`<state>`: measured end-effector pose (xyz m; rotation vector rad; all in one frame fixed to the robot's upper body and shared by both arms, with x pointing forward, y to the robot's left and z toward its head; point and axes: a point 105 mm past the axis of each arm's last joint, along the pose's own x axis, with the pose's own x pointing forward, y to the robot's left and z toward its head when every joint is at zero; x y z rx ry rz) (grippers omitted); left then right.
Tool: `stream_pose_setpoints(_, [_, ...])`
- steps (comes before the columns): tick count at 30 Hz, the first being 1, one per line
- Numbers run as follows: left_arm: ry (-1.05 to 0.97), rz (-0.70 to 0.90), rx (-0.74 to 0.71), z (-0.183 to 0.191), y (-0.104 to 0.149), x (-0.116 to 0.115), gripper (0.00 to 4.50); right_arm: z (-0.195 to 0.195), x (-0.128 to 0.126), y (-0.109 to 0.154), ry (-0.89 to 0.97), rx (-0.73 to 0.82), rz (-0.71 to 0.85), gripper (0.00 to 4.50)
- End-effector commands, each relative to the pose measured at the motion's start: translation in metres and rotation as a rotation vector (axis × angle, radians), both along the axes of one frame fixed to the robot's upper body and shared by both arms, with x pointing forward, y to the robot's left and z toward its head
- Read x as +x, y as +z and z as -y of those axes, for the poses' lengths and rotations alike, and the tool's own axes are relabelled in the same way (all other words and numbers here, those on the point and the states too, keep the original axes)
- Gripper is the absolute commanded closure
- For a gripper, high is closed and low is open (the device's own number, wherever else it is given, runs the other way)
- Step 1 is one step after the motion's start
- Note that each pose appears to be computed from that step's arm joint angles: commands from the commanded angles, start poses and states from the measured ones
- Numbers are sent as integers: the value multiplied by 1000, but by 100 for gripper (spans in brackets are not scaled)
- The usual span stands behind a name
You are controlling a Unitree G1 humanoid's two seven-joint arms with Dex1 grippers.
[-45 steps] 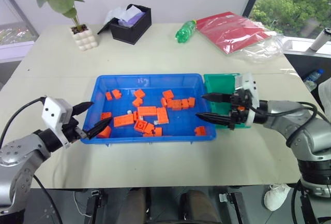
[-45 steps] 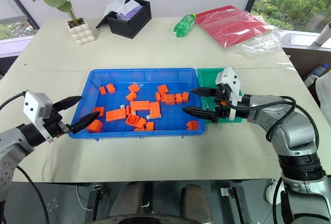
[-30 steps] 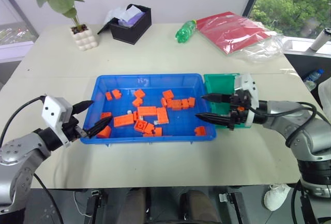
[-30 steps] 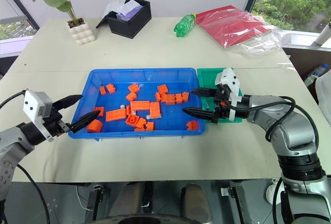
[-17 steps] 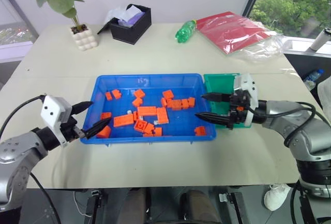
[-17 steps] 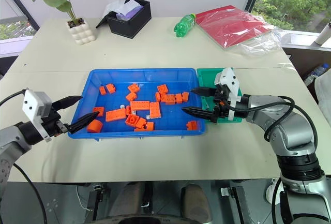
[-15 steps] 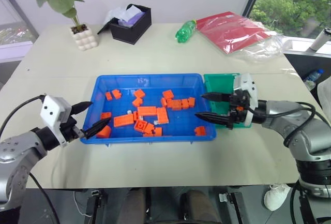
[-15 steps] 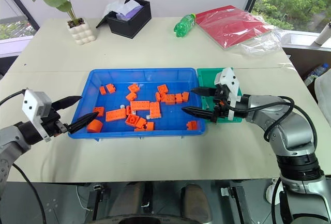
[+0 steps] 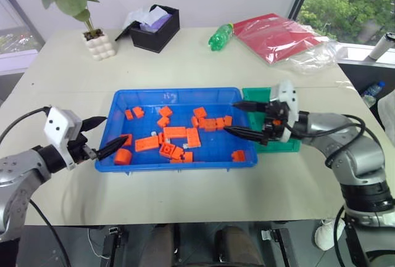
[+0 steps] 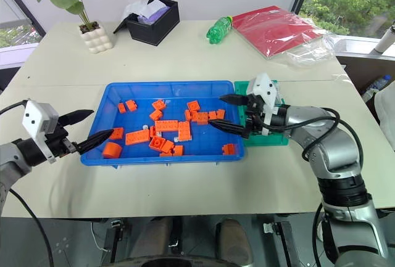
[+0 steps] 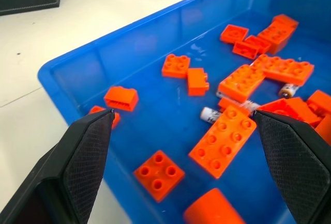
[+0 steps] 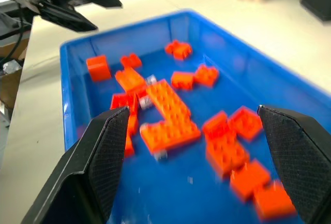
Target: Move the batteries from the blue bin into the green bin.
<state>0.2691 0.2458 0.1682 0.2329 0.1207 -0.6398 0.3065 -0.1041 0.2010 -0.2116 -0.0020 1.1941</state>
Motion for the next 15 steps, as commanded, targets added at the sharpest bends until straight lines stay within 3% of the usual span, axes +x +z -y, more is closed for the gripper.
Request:
stream_pose_setpoints(1, [-26,21,24,-3,11,-2,0,-24,-2,15,88,-4,92,43])
stream_pose_setpoints(15, [-72,13,54,-8,18,-6,0,-117,10,-24,358,-169,191,43])
